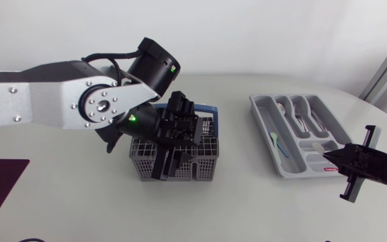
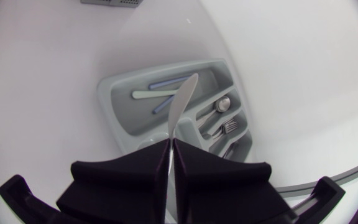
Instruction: Unload the cutlery basket into the drawer organizer.
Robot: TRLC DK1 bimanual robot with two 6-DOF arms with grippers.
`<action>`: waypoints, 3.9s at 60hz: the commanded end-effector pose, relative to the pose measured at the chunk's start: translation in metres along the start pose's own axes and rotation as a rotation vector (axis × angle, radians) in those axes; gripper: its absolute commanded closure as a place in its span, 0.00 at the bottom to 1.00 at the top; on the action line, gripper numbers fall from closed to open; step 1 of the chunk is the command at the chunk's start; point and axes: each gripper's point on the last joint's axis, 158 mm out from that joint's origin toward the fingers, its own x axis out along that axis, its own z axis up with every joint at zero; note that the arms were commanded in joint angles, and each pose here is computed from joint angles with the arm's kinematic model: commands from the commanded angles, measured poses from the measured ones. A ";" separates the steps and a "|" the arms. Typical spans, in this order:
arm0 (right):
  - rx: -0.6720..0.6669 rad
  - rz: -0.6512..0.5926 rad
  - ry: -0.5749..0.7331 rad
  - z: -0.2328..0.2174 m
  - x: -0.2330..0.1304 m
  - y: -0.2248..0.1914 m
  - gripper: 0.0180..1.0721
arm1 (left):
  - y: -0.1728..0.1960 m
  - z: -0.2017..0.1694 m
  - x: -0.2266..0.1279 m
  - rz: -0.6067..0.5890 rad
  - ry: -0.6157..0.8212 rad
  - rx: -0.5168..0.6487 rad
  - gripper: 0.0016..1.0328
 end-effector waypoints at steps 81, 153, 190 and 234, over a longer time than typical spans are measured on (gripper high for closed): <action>-0.163 -0.060 0.134 -0.025 -0.001 -0.042 0.12 | 0.015 -0.020 0.017 -0.058 0.098 0.119 0.05; 0.086 0.123 -0.157 0.084 -0.019 0.057 0.12 | 0.014 -0.021 0.044 0.042 0.212 0.288 0.45; 0.106 0.140 -0.219 0.106 -0.027 0.081 0.12 | 0.021 -0.018 0.044 0.125 0.210 0.309 0.72; 0.094 0.143 -0.270 0.131 -0.042 0.104 0.12 | 0.039 -0.001 0.009 0.340 0.199 0.341 0.83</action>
